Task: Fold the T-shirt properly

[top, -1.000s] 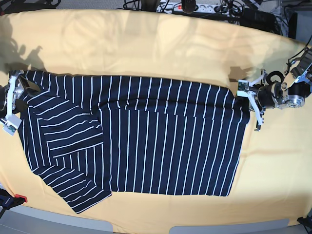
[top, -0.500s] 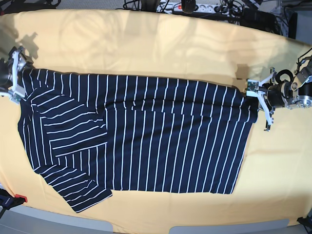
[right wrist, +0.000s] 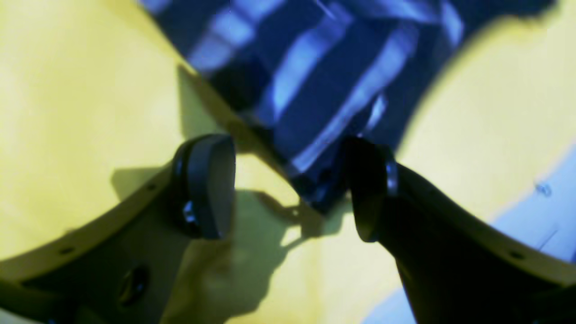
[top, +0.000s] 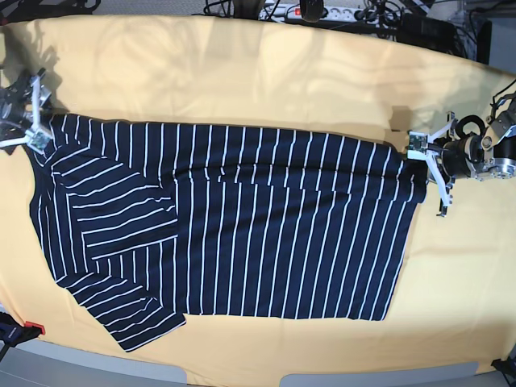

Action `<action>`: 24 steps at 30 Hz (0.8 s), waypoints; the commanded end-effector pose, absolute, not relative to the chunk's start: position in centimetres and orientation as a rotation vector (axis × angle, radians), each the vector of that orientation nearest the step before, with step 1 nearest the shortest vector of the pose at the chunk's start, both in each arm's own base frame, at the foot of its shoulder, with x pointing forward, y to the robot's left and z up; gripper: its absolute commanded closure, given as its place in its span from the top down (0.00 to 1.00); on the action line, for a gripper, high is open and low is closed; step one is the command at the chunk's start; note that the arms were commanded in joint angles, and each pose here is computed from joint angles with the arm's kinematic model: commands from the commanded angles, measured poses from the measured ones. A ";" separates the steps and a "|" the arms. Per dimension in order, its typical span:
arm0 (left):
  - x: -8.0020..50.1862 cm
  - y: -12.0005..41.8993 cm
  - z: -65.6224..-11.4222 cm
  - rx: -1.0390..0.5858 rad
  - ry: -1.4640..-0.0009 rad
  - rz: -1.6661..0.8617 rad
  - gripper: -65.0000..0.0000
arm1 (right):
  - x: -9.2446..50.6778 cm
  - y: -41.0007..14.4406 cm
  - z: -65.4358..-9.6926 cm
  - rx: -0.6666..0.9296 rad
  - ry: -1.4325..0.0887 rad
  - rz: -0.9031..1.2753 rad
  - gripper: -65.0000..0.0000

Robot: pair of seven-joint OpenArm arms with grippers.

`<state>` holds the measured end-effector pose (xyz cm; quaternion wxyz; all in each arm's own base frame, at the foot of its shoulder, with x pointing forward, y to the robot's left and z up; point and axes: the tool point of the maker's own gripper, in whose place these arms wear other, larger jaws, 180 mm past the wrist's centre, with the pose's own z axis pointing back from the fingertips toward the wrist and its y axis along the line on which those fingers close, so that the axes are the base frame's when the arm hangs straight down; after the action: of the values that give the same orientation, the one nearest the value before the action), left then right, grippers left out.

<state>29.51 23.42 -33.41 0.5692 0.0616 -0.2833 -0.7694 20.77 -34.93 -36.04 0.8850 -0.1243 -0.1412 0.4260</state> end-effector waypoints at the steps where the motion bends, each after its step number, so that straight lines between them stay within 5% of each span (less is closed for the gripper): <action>1: 30.5 24.3 -32.1 0.194 -0.678 -1.800 0.00 | 21.7 -36.1 -34.9 -0.325 -0.297 0.902 0.61; 15: 30.4 24.2 -32.0 0.189 -0.682 -1.801 0.00 | 21.4 -39.6 -36.4 -0.386 -0.302 0.786 0.59; 21: 30.4 24.3 -32.0 0.190 -0.681 -1.801 0.00 | 21.4 -39.6 -36.4 -0.387 -0.302 0.785 0.03; 24: 30.4 24.3 -32.0 0.190 -0.680 -1.801 0.00 | 21.6 -39.7 -36.3 -0.393 -0.307 0.779 0.00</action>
<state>29.49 23.37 -33.37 0.5687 0.0601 -0.2845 -0.7694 20.74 -38.53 -37.55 0.9008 -0.1630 -0.1468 0.3747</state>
